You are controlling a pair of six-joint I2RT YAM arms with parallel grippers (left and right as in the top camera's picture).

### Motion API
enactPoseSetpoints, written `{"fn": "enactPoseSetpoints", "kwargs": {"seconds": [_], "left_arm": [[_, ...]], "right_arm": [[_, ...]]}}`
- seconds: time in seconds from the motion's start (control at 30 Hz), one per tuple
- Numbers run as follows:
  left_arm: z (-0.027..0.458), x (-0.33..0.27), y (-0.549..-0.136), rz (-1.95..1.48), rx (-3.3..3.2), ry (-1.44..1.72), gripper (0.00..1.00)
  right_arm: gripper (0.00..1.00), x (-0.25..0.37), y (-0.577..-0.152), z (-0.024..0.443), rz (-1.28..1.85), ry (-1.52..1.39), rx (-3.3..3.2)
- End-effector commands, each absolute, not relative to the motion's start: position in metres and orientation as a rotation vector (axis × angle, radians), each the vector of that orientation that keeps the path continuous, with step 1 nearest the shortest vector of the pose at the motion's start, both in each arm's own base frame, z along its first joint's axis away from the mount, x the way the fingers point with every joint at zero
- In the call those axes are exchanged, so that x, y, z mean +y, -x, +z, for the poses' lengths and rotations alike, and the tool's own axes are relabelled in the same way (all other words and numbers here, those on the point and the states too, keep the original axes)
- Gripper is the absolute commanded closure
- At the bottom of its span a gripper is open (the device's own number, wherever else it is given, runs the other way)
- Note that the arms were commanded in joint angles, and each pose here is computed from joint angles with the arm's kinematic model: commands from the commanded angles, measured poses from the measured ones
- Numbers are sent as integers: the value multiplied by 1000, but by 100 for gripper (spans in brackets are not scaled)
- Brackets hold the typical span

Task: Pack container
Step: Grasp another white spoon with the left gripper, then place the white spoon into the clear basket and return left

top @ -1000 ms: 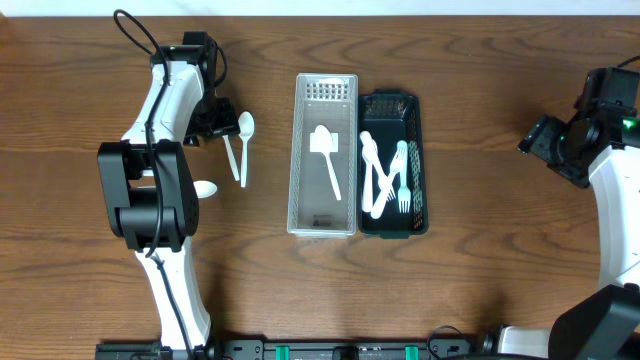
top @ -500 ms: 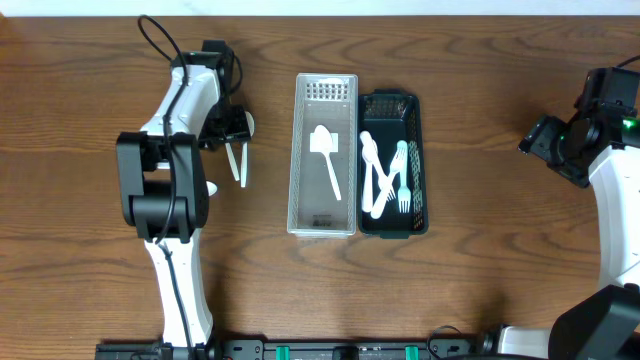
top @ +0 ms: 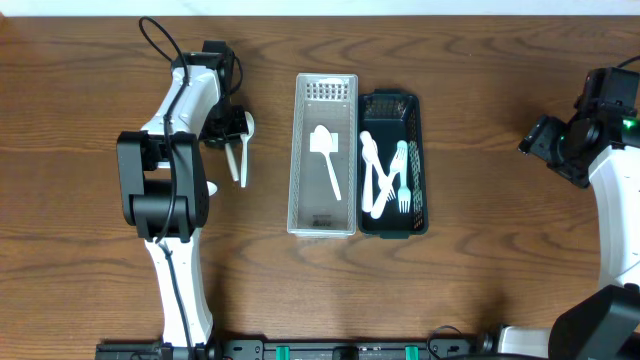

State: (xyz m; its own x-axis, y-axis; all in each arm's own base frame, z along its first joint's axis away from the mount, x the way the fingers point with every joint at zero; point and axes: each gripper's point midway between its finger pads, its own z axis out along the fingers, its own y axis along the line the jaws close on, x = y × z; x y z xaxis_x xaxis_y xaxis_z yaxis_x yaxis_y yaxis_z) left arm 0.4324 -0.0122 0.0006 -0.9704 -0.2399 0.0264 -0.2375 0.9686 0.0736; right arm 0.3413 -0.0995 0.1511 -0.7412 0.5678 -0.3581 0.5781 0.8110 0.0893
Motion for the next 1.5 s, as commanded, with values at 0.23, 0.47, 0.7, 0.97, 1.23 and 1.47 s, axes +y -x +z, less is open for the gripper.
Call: {"fn": "enactPoseSetpoints", "kwargs": {"seconds": [0.23, 0.47, 0.7, 0.97, 1.23, 1.47], "left_arm": [[28, -6, -426, -137, -3089, -230, 94], [121, -33, -418, -106, -3250, -146, 94], [198, -114, -386, 2, -3423, 71, 94], [174, -201, -365, 81, -3415, 195, 94], [143, -199, -367, 5, -3332, 210, 51], [191, -147, -377, -7, -3404, 201, 27]], "right_arm": [[21, -102, -342, 150, -40, -876, 2623], [21, -102, -342, 150, -40, -876, 2623], [21, -102, -341, 150, -40, -877, 2624], [20, -102, -342, 150, -40, -876, 2623], [20, -102, -340, 149, -40, -878, 2628], [17, -102, -341, 149, -40, -878, 2626]]}}
